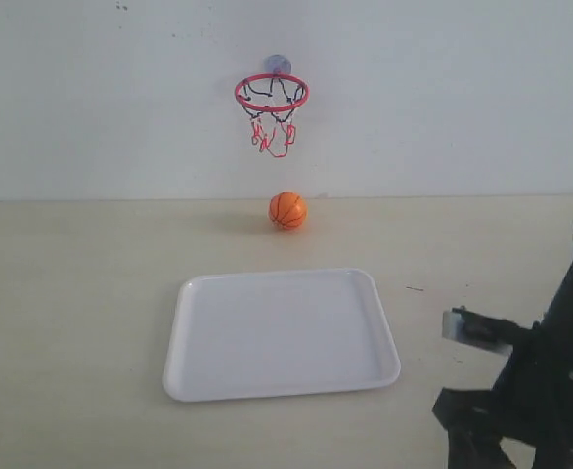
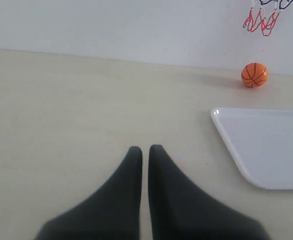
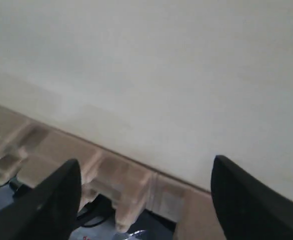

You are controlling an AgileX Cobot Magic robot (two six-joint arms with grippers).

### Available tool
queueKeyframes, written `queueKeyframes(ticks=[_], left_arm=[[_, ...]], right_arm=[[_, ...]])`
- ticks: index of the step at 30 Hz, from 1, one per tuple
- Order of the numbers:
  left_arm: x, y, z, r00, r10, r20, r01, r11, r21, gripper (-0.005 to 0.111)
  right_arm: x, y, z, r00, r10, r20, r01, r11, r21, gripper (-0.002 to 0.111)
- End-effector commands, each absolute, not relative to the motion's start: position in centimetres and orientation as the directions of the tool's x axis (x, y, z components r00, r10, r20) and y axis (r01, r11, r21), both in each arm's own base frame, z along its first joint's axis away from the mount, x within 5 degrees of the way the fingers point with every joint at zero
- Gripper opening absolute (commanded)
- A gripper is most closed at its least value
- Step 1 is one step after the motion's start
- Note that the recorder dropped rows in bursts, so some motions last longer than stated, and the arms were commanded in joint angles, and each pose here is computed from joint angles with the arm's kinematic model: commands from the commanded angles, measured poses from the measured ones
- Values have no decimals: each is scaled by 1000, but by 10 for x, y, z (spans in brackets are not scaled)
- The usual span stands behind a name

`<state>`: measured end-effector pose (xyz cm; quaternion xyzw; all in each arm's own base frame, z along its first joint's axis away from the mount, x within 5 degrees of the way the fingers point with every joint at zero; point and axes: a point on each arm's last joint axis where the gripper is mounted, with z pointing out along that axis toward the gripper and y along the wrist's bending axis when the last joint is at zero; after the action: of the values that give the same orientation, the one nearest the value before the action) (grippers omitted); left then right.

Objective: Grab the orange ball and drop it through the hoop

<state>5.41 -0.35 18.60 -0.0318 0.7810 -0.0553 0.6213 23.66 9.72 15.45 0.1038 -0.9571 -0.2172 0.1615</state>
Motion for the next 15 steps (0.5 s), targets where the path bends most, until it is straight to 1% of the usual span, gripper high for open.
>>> queueKeyframes(ticks=[1, 8, 9, 10, 11, 12, 13, 14, 15], left_arm=[[54, -3, 186, -220, -113, -969, 19, 993, -120, 4], [54, -3, 186, -220, -113, -969, 19, 993, -120, 4], [54, -3, 186, -220, -113, -969, 19, 993, -120, 4], [54, -3, 186, -220, -113, -969, 19, 993, -120, 4], [54, -3, 186, -220, -113, -969, 19, 993, -120, 4], [54, -3, 186, -220, -113, -969, 19, 993, -120, 4], [54, -3, 186, -220, -113, -969, 19, 993, -120, 4], [54, -3, 186, -220, -113, -969, 19, 993, -120, 4], [54, -3, 186, -220, -113, -969, 19, 993, -120, 4]], right_arm=[[207, 114, 155, -888, -366, 279, -177, 831, 528, 69], [167, 137, 145, -809, -476, 344, -231, 796, 560, 69], [153, 145, 145, -758, -536, 372, -261, 772, 580, 68], [147, 147, 144, -736, -557, 385, -271, 763, 586, 66], [138, 152, 143, -708, -587, 392, -293, 750, 593, 50], [134, 154, 142, -694, -607, 387, -315, 740, 594, 38], [128, 161, 141, -676, -645, 356, -349, 706, 617, 10], [126, 165, 141, -671, -662, 334, -364, 687, 629, 0], [122, 172, 142, -671, -676, 304, -374, 663, 649, 2]])
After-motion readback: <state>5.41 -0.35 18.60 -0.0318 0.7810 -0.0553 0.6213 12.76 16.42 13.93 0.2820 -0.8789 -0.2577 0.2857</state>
